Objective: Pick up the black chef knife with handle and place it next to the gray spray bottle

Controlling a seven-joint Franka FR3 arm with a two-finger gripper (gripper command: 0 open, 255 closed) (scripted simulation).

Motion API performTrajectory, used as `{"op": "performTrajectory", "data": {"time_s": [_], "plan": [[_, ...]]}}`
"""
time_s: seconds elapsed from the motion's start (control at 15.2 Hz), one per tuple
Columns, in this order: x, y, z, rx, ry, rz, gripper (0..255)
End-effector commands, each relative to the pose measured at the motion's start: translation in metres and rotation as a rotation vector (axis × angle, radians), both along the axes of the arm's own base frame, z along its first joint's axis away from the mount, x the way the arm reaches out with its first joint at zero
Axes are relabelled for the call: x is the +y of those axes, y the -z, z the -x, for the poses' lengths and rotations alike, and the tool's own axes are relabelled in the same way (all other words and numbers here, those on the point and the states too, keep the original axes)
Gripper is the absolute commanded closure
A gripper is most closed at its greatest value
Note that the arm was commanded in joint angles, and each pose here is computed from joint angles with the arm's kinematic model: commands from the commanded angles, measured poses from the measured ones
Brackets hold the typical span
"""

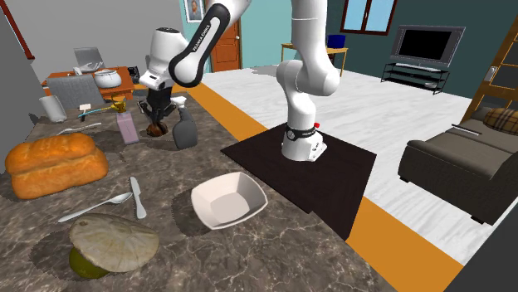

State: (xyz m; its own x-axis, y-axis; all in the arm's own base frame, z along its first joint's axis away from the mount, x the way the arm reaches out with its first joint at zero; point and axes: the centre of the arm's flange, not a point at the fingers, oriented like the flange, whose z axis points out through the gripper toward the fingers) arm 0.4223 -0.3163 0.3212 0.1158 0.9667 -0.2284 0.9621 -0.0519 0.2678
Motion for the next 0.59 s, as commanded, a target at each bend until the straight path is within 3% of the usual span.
{"op": "performTrajectory", "data": {"time_s": [0.0,0.53], "plan": [[0.0,0.01,0.0,-0.001,0.0,0.0,255],[0.0,0.053,0.0,-0.001,0.0,0.0,255]]}}
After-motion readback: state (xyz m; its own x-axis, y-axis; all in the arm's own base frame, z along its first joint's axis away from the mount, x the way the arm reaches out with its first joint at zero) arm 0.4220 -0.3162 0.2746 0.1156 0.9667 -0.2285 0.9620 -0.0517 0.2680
